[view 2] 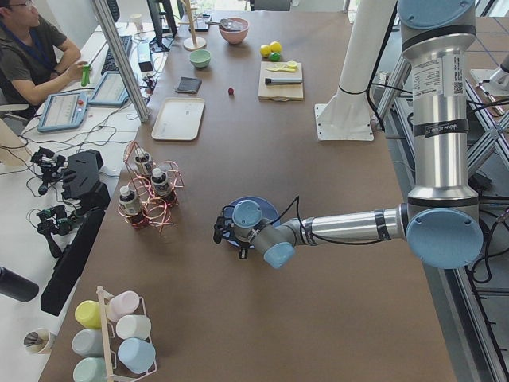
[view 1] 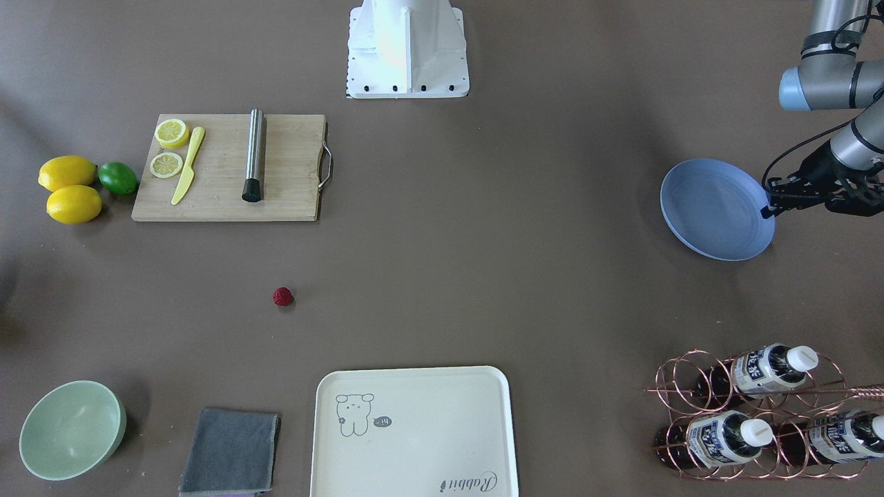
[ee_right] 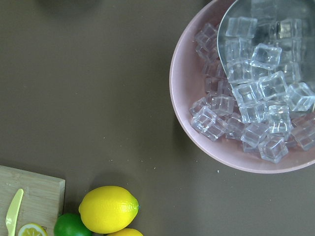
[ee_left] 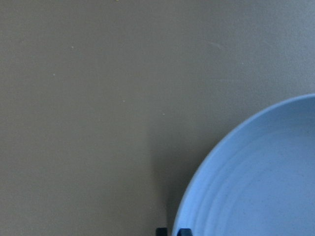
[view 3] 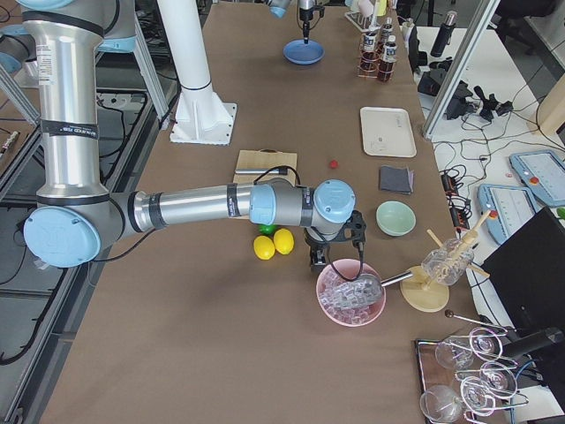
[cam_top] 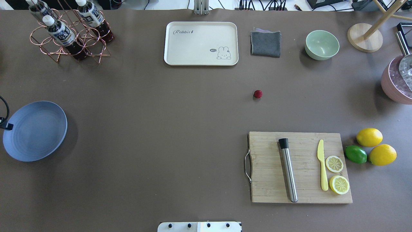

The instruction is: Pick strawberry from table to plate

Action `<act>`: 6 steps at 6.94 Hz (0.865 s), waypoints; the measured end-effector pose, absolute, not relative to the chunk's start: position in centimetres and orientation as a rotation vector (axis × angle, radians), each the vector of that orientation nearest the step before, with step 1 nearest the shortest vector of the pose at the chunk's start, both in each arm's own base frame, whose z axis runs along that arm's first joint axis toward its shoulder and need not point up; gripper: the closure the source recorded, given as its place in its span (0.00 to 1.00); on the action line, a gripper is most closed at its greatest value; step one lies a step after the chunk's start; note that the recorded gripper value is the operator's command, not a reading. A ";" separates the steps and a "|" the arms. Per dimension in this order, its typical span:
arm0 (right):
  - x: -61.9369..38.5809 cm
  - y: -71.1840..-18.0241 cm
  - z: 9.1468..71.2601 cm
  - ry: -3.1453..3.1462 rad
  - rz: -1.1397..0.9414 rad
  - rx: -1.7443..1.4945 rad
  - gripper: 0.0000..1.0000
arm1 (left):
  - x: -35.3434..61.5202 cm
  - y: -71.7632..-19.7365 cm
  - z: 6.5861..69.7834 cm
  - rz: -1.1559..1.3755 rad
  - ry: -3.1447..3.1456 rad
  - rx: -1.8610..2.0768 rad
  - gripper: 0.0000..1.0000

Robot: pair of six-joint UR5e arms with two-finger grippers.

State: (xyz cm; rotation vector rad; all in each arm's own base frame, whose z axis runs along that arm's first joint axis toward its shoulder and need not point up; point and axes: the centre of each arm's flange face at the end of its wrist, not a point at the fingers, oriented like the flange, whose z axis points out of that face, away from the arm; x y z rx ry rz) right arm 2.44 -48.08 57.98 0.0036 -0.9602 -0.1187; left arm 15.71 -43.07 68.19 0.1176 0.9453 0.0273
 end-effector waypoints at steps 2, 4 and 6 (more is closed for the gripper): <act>1.3 -48.1 54.9 -0.970 -0.094 0.010 0.00 | 16.1 -43.1 65.3 -0.024 1.019 0.081 1.00; -3.9 -48.5 51.7 -0.954 -0.131 -0.013 0.00 | 16.9 -44.1 60.9 -0.087 1.084 0.068 1.00; -11.7 -50.0 46.8 -0.926 -0.104 0.017 0.00 | 19.2 -45.7 55.6 -0.147 1.143 0.047 1.00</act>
